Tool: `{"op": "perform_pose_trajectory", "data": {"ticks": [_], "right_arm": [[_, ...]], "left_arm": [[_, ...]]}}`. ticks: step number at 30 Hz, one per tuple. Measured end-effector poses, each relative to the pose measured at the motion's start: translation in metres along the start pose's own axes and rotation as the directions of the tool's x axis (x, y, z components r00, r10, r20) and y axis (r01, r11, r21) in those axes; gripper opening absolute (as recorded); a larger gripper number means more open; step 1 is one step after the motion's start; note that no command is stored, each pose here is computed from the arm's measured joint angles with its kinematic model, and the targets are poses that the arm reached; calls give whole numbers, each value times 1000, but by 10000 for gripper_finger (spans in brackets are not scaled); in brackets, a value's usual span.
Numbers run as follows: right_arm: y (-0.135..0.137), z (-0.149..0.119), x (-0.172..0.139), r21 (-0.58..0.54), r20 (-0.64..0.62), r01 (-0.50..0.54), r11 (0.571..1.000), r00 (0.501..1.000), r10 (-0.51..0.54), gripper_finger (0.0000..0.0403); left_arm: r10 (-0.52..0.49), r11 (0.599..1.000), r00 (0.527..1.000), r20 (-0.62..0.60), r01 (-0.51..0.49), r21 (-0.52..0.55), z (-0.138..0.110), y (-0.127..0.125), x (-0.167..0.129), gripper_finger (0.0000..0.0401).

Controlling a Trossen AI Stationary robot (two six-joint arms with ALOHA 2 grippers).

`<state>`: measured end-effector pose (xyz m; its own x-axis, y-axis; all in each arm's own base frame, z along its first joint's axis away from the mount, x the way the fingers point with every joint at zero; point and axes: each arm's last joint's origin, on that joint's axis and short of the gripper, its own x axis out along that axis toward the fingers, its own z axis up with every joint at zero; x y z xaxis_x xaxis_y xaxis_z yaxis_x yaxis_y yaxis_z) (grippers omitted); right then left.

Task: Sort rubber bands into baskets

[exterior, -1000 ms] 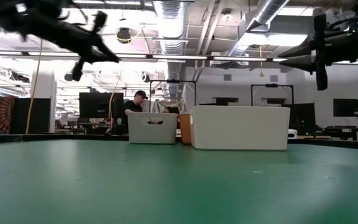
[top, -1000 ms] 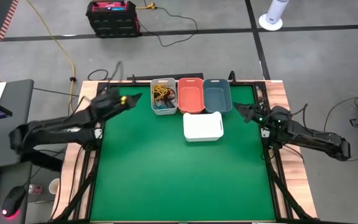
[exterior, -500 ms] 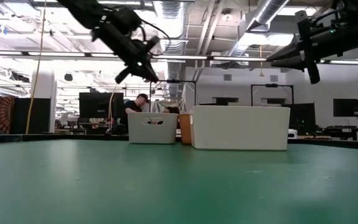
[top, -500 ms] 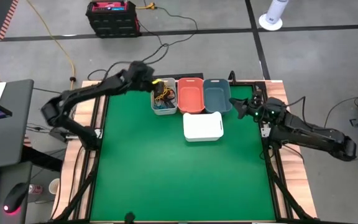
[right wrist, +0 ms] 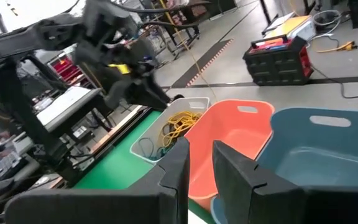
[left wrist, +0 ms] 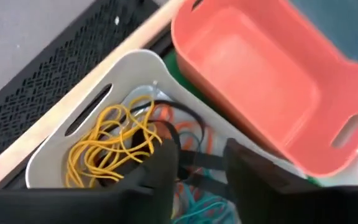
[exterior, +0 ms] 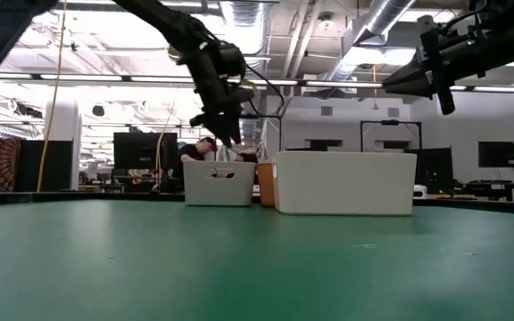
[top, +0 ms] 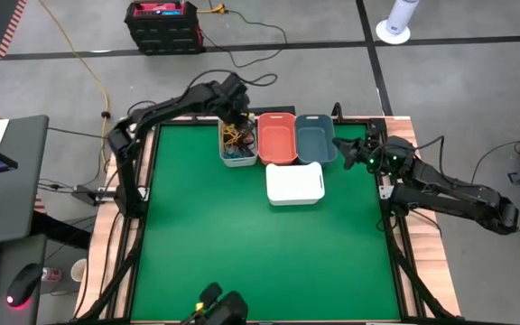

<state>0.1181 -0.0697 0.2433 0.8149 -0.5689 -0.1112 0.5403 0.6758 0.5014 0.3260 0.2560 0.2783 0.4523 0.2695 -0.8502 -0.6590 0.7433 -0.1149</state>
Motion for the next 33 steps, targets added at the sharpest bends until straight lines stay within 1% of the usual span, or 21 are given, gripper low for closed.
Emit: {"op": "perform_pose_trajectory", "data": {"ticks": [2,4,7,11,14,17,20,22,23,25,26,28,29,30,33], "right_arm": [[1,0,0,1,-10,-16,1000,1000,16,97],[1,0,0,2,-12,-19,1000,1000,19,97],[1,0,0,6,-12,-20,1000,1000,20,97],[1,-1,0,10,-16,-27,1000,1000,27,97],[1,-1,0,11,-24,-40,999,999,40,97],[1,-1,0,11,-24,-40,999,999,41,97],[1,-1,0,11,-25,-40,999,999,40,97],[1,-1,0,10,-28,-39,999,999,39,97],[1,-1,0,10,-30,-37,999,999,37,97],[1,-2,0,5,-34,-35,999,999,35,97],[1,-2,0,2,-34,-35,999,999,35,97],[1,-2,1,1,-37,-34,999,999,34,97],[1,-2,1,0,-38,-32,999,999,32,97],[1,-2,1,0,-39,-32,999,999,32,97],[0,-3,2,0,-43,-30,1000,999,30,97]], "left_arm": [[-20,999,999,-44,22,44,1,1,9,171],[-25,994,997,-71,33,104,0,1,17,189],[36,978,994,-104,-13,207,-3,4,24,201],[98,929,990,-104,-53,365,-3,3,27,196],[109,881,988,-110,-45,471,-4,1,27,187],[110,842,987,-121,-28,539,-5,1,28,181],[116,806,984,-135,-14,592,-6,2,35,177],[128,767,980,-150,-2,641,-8,3,37,176],[131,736,980,-149,4,677,-8,3,39,176],[151,653,979,-138,6,758,-7,1,41,176],[180,612,974,-136,-3,791,-8,0,42,176],[233,548,963,-134,-16,836,-8,0,46,176],[249,525,961,-123,-27,850,-8,-1,48,176],[260,512,958,-122,-30,858,-8,0,49,176],[280,487,952,-127,-26,873,-8,4,54,176]]}}
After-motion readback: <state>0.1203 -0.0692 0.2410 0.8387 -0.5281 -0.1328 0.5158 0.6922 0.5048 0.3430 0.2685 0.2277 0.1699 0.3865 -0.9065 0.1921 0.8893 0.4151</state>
